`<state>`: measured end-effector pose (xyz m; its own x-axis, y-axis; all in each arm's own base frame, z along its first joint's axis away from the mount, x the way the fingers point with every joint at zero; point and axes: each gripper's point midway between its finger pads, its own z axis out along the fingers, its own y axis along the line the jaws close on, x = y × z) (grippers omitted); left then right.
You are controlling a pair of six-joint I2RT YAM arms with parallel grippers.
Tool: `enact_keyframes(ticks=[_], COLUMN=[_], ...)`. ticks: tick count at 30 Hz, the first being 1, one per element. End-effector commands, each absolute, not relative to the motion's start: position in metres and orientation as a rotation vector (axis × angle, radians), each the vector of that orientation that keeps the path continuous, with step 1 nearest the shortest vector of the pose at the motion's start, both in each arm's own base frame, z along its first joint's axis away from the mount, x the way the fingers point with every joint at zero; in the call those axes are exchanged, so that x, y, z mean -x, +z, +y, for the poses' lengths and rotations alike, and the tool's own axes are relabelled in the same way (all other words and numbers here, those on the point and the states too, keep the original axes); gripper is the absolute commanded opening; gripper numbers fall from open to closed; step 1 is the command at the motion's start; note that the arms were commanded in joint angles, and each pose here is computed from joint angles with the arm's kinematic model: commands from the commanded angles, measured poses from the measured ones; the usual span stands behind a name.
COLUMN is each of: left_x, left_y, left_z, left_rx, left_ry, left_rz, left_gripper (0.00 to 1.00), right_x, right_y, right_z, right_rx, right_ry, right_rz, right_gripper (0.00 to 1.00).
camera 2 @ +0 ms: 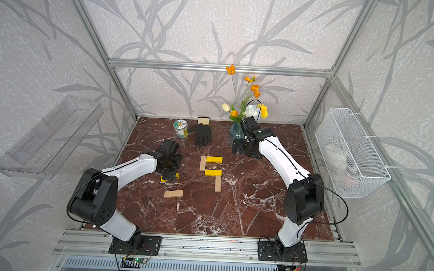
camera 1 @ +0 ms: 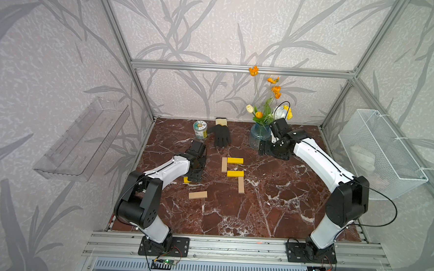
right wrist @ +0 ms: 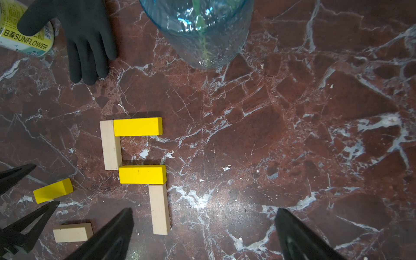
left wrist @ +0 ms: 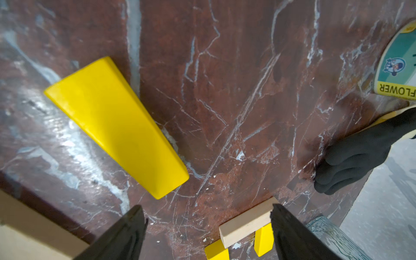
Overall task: Assemble the number 6 with building blocks
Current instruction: Assemble the building block at the center of the board.
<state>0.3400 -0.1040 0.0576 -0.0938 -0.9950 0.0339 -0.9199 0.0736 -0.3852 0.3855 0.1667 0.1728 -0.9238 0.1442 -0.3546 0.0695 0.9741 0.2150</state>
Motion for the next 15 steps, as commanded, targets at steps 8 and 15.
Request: enact_keyframes(ticks=[8, 15], left_x=[-0.328, -0.325], left_y=[0.041, 0.011], left_z=[-0.078, -0.083], left_rx=[2.115, 2.207], left_ry=[-0.196, -0.141], left_rz=[1.939, 1.975], left_gripper=[0.84, 0.78], right_x=[-0.393, -0.401], right_y=[0.146, 0.137], right_z=[0.167, 0.17], right_rx=[-0.13, -0.129], right_ry=[0.372, 0.399], right_rz=[2.822, 2.856], right_gripper=[0.97, 0.96])
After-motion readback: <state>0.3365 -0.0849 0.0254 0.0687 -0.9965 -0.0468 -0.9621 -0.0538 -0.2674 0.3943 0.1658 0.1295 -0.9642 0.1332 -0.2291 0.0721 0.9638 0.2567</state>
